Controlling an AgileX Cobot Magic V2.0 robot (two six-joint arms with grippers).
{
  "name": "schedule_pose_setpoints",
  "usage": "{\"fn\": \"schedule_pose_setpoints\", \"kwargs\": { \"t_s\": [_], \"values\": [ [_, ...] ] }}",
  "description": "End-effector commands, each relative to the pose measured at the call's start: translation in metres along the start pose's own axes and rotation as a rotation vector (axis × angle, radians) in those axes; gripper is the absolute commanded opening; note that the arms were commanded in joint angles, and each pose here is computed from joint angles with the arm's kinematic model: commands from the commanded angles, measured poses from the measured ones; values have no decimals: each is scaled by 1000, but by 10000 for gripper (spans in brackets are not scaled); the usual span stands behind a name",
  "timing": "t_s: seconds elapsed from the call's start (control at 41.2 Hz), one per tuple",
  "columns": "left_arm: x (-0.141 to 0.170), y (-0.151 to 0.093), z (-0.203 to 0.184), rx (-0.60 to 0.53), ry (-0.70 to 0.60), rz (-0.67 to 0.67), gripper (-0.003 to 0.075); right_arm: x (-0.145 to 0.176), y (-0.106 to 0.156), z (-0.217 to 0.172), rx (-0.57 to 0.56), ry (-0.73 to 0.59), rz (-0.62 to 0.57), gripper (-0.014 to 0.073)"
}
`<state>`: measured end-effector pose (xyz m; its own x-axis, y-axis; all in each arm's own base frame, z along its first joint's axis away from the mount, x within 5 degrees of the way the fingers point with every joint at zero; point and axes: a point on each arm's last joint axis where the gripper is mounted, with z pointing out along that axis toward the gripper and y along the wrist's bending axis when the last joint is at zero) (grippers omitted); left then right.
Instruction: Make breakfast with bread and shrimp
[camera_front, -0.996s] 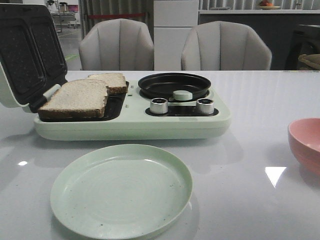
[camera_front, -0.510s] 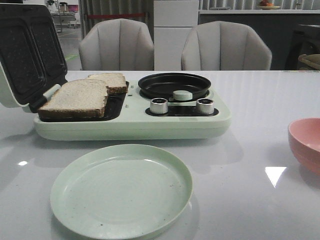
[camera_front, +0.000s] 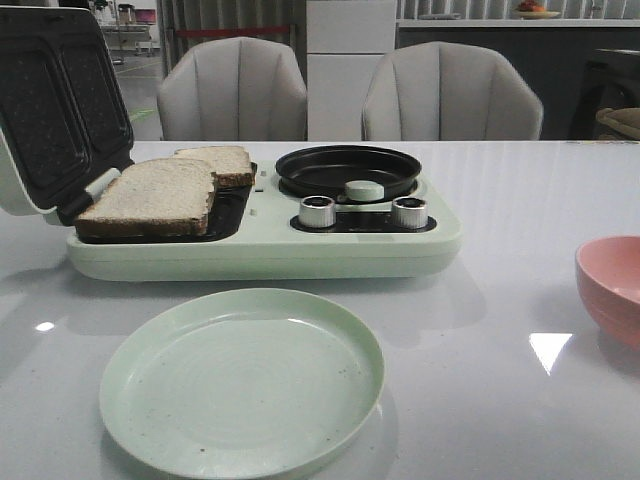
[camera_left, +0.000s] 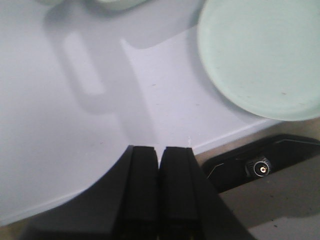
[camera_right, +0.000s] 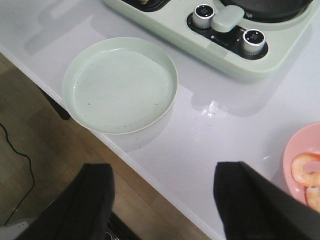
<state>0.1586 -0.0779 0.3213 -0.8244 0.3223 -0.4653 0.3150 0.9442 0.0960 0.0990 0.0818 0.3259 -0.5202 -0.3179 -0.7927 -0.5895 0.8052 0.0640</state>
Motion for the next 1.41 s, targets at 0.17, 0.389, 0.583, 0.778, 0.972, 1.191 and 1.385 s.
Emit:
{"fn": "schedule_pose_setpoints", "kwargs": {
  "t_s": [0.17, 0.389, 0.583, 0.778, 0.972, 1.191, 1.385],
  "values": [
    [-11, 69, -5, -58, -127, -340, 102, -12, 0, -6, -1, -90, -9, 529],
    [-12, 114, -11, -85, -316, -568, 102, -12, 0, -6, -1, -90, -9, 529],
    [-25, 143, 0, -81, -322, -663, 102, -12, 0, -6, -1, -90, -9, 529],
    [-56, 165, 16, -54, -311, -690, 102, -12, 0, -6, -1, -90, -9, 529],
    [-89, 184, 37, 33, -327, -715, 102, -12, 0, -6, -1, -90, -9, 529],
    [-123, 201, 66, 162, -358, -759, 102, -12, 0, -6, -1, -90, -9, 529],
    [-145, 201, 72, 304, -428, -743, 102, -12, 0, -6, -1, -90, -9, 529]
  ]
}}
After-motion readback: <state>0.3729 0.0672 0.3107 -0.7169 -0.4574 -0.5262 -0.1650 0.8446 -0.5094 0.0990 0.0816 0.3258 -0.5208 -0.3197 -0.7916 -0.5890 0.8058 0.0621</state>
